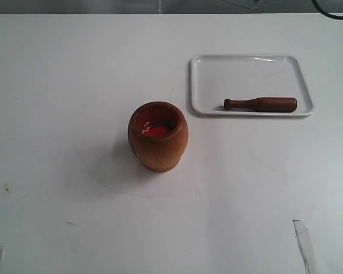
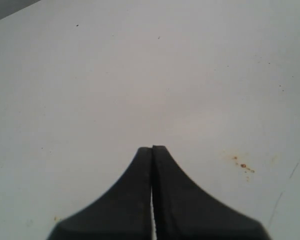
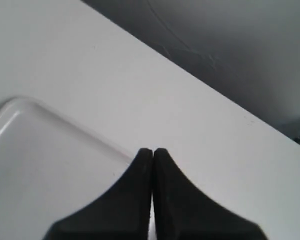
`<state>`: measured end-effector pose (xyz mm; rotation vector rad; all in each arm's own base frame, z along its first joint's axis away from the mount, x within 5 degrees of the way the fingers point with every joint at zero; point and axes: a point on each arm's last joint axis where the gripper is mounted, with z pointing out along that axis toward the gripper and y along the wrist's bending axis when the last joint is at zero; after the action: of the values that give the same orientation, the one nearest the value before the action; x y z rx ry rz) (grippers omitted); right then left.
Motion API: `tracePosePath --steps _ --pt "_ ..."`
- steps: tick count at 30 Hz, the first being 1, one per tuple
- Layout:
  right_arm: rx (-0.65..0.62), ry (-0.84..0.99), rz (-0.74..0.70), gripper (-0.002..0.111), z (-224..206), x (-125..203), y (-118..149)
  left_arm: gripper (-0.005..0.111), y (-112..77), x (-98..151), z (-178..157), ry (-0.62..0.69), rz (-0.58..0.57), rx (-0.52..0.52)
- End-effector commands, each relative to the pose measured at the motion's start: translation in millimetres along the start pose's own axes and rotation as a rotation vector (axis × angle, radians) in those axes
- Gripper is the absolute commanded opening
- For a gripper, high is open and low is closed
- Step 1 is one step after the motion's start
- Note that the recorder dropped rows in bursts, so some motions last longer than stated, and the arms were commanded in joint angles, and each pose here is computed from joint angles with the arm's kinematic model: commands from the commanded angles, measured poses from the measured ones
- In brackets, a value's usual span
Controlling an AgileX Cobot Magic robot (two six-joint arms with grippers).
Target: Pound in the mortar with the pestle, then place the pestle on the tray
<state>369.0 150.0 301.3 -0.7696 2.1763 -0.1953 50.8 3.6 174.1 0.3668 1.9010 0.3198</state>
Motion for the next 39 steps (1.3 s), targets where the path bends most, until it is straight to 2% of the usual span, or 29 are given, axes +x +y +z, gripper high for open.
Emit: tracePosePath --steps 1,7,12,18,24,30,37,39 --pt "-0.007 -0.228 0.052 0.000 -41.9 8.2 -0.4 0.000 -0.6 -0.4 0.0 -0.007 -0.012 0.008" --pt "-0.062 -0.597 0.094 0.000 -93.2 37.9 15.4 0.000 -0.6 -0.4 0.0 -0.007 -0.012 0.008" --pt "-0.099 -0.774 0.139 0.000 -121.9 71.1 28.3 0.000 -0.6 -0.4 0.0 -0.007 -0.012 0.008" --pt "-0.106 -0.856 0.157 0.000 -150.3 107.0 37.0 0.000 -0.6 -0.4 0.0 -0.007 -0.012 0.008" --pt "-0.196 -0.978 0.334 0.000 -180.8 140.0 45.0 0.000 -0.6 -0.4 0.0 -0.007 -0.012 0.008" --pt "-0.240 -1.134 0.235 0.000 -206.1 178.4 63.5 0.000 -0.6 -0.4 0.0 -0.007 -0.012 0.008" --pt "-0.301 -1.159 0.195 0.000 -210.7 222.3 84.8 0.000 -0.6 -0.4 0.0 -0.007 -0.012 0.008" --pt "-0.332 -1.134 0.228 0.000 -204.3 235.7 91.4 0.000 -0.6 -0.4 0.0 -0.007 -0.012 0.008"
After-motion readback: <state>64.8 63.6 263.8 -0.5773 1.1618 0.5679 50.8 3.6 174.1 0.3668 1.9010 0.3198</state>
